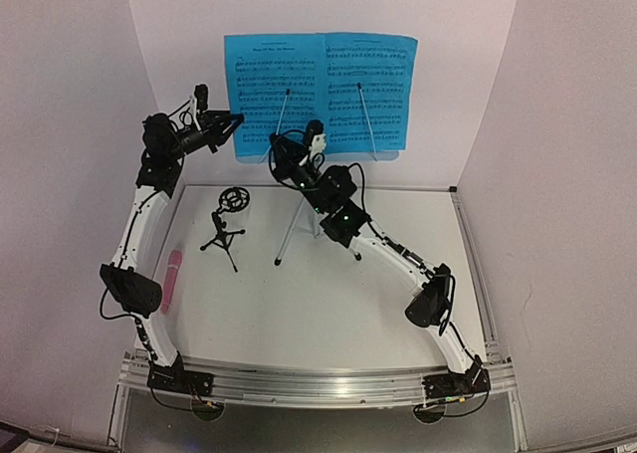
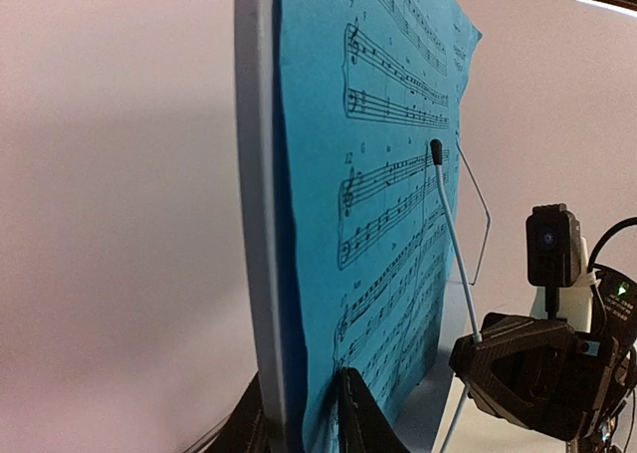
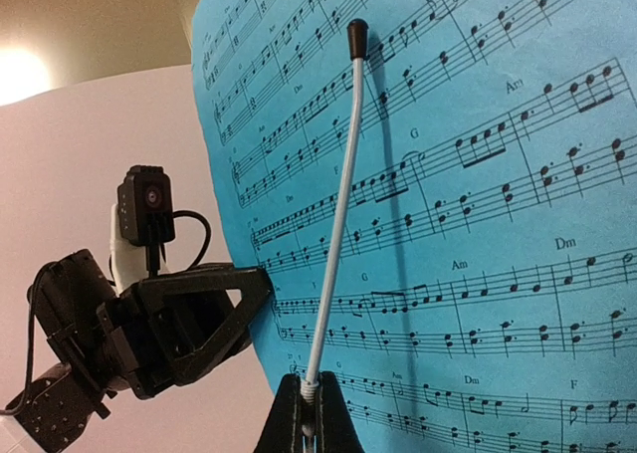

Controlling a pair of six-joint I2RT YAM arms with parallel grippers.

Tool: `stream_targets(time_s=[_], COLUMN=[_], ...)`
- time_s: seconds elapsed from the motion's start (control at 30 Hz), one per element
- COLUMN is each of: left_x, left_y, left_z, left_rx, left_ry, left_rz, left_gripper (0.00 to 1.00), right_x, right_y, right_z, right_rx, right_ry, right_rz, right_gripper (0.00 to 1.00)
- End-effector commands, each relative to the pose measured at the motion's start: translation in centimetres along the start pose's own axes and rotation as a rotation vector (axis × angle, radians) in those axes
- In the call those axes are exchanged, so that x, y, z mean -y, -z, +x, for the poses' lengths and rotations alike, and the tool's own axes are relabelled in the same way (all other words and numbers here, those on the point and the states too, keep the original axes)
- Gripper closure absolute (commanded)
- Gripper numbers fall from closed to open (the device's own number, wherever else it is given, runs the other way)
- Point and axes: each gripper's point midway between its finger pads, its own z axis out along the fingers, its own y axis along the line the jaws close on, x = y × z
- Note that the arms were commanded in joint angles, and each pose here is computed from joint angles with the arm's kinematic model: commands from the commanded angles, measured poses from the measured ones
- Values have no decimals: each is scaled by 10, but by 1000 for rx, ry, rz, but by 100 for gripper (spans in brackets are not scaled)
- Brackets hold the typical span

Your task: Pack up the instrument practice props

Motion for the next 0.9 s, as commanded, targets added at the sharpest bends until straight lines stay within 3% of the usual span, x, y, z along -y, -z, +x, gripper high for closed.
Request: stream_targets(time_s=[0.0, 0.2, 0.4, 0.67, 0.87], left_x=[21, 21, 11, 22, 0], left_y=[14, 27, 33, 16, 13], left_z=[-36, -48, -43, -24, -24], left_rx=[51, 66, 50, 23, 24], left_ry=[-88, -111, -120, -111, -116], left_rz=[2, -19, -56, 10, -93], left_gripper=[77, 71, 72, 46, 62], right_x=[-13, -13, -12, -12, -13], right_y=[3, 3, 3, 3, 3], right_z=[-19, -18, -16, -14, -14], right_rx=[5, 3, 1, -3, -5], right_ry=[9, 6, 2, -5, 1], right_rz=[-18, -19, -18, -22, -27], right_gripper=[100, 100, 100, 100, 100])
